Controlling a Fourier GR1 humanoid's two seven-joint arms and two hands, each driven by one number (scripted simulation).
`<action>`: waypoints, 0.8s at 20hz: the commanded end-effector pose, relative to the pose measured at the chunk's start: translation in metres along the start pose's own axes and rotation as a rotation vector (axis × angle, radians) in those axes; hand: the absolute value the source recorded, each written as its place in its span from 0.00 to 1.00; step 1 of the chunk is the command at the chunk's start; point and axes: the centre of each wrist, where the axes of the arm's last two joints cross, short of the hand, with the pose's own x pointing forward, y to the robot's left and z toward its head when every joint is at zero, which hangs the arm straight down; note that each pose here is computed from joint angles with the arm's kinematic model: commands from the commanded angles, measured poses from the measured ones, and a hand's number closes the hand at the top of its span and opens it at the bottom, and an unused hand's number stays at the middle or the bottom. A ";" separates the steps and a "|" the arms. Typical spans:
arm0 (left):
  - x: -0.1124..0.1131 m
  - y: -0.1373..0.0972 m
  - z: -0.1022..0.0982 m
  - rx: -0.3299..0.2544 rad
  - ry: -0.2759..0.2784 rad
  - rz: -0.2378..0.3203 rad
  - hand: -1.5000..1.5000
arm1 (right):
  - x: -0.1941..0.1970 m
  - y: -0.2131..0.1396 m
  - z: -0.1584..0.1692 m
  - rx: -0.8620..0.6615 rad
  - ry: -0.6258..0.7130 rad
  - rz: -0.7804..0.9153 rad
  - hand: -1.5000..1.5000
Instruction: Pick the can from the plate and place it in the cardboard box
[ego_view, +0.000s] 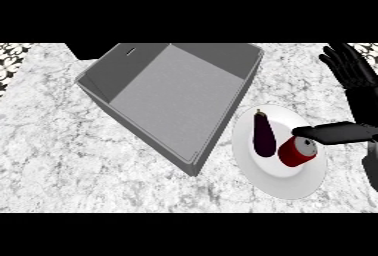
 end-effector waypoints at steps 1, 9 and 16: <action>0.105 -0.011 -0.009 0.005 -0.539 0.196 0.50 | 0.005 -0.014 0.003 0.094 0.001 0.163 0.00; 0.097 -0.007 -0.006 0.009 -0.536 0.172 0.50 | 0.017 -0.046 0.013 0.445 0.180 0.585 0.00; 0.099 -0.008 -0.010 0.015 -0.567 0.170 0.50 | 0.024 -0.041 0.019 0.693 0.301 0.754 0.00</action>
